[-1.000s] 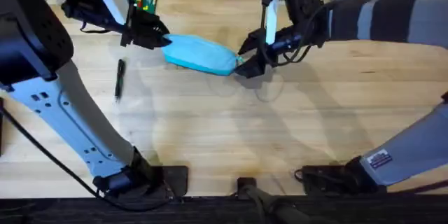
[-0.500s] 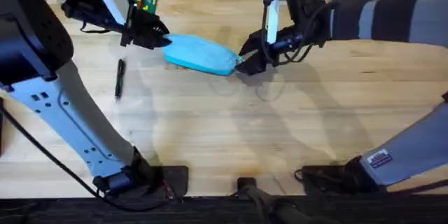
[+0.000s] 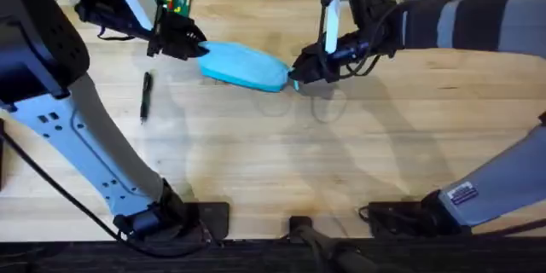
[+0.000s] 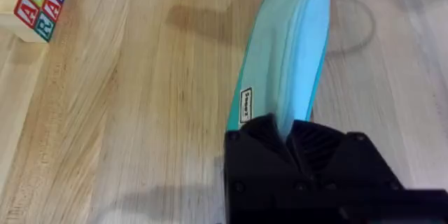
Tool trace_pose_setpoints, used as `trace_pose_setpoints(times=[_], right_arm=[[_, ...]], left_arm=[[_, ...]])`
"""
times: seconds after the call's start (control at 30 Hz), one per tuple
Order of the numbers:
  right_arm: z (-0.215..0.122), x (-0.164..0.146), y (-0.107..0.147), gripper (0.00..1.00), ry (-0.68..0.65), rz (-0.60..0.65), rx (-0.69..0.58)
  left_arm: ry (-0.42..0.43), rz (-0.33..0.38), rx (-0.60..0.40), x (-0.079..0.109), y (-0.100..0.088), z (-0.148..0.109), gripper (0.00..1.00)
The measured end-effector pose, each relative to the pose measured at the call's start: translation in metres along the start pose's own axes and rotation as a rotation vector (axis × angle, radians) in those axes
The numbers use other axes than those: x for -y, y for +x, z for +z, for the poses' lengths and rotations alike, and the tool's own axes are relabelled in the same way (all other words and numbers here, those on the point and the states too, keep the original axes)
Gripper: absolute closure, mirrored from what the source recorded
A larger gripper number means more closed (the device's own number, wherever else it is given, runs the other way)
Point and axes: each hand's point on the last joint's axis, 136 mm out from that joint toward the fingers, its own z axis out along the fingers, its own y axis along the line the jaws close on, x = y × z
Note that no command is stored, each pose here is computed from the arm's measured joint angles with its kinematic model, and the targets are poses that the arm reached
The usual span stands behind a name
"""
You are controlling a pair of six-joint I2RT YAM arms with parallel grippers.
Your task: Unzip the bag, pick up the pens from the table one at a time and place them inside, then zip the bag closed.
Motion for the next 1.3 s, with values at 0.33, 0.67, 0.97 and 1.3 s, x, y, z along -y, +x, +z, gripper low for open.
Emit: trace_pose_setpoints(times=[0.33, 0.67, 0.97, 1.3], right_arm=[[0.000, 0.000, 0.000, 0.969, 0.001, 0.003, 0.001], [0.000, 0.001, 0.000, 0.969, 0.002, 0.063, 0.001], [-0.011, 0.002, -0.010, 0.969, 0.044, 0.066, 0.003], [-0.030, -0.001, -0.032, 0.970, 0.105, 0.008, 0.031]], left_arm=[[0.000, 0.000, 0.000, 0.000, 0.000, 0.000, 0.959], [0.000, 0.000, 0.000, 0.000, 0.000, 0.000, 0.959], [0.000, 0.000, 0.000, 0.000, 0.000, 0.000, 0.959], [0.000, -0.001, 0.000, 0.000, 0.000, 0.000, 0.959]])
